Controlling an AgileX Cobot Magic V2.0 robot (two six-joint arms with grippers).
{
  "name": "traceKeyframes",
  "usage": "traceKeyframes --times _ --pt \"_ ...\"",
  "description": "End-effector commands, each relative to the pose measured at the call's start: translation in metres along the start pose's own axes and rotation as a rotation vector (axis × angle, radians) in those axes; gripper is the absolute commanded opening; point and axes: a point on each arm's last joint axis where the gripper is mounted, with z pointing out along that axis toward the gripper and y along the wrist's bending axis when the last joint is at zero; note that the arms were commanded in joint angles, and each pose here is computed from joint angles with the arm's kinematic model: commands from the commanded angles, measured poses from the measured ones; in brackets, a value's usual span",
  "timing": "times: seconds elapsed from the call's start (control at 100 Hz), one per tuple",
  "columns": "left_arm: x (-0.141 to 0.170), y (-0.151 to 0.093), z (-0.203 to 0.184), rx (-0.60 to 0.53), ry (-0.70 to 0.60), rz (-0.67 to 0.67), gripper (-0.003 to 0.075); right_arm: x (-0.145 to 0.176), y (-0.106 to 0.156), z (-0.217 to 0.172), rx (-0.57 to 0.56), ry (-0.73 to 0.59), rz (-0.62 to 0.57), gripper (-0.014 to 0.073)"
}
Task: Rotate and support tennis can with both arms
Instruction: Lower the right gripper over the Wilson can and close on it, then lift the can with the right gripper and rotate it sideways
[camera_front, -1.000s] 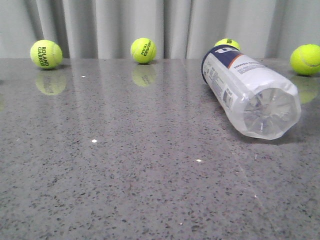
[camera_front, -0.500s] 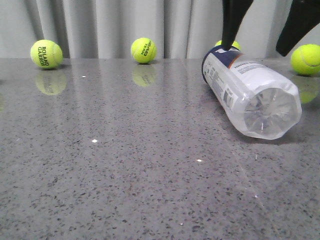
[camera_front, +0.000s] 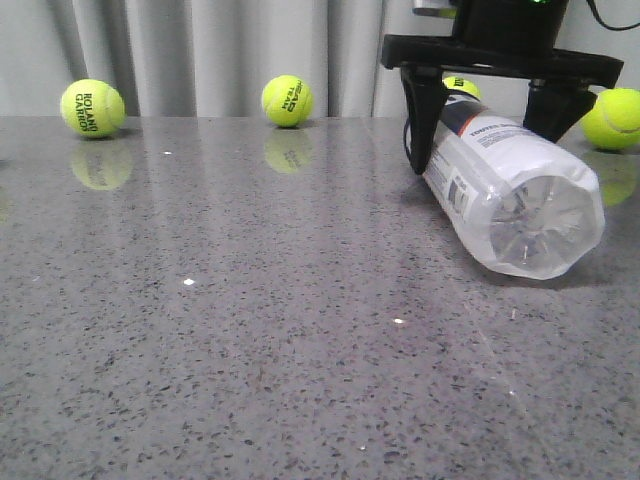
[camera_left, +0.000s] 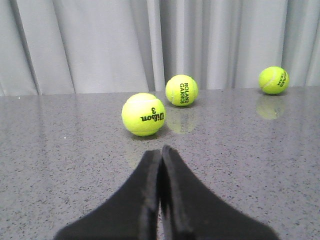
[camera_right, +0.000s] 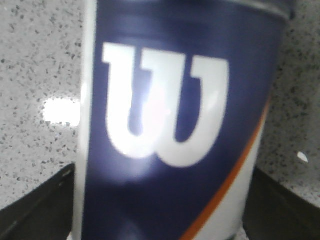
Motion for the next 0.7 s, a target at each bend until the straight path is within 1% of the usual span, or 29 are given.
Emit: traceKeyframes --times 0.0,0.12,0.17,0.29,0.36,0.43,0.48,0.6,0.69 --pt "0.006 0.000 -0.001 -0.003 -0.064 -0.004 -0.0020 -0.003 0.003 -0.029 -0.033 -0.097 -0.007 0.0623" --pt "0.006 0.000 -0.001 -0.003 -0.064 -0.004 -0.0020 -0.004 0.004 -0.031 -0.036 -0.104 -0.008 0.0612" --pt "0.006 0.000 -0.001 -0.003 -0.064 -0.004 -0.0020 -0.004 0.004 -0.031 -0.036 -0.104 -0.007 0.0579" --pt "0.006 0.000 -0.001 -0.003 -0.064 -0.004 -0.0020 -0.004 0.004 -0.031 -0.036 -0.104 -0.007 0.0451" --pt "0.006 0.000 -0.001 -0.003 -0.064 -0.004 -0.0020 -0.004 0.004 -0.031 -0.036 -0.104 -0.007 0.0397" --pt "0.006 0.000 -0.001 -0.003 -0.064 -0.004 -0.0020 -0.005 0.004 -0.032 -0.038 -0.110 -0.008 0.0370" --pt "0.006 0.000 -0.001 -0.003 -0.064 -0.004 -0.0020 -0.007 0.005 -0.036 -0.043 -0.123 -0.010 0.0370" --pt "0.006 0.000 -0.001 -0.003 -0.064 -0.004 -0.0020 -0.011 0.011 -0.056 -0.054 -0.161 -0.082 0.0370" --pt "0.006 0.000 -0.001 -0.003 -0.064 -0.004 -0.0020 -0.012 0.020 -0.074 -0.061 -0.197 -0.204 0.0370"
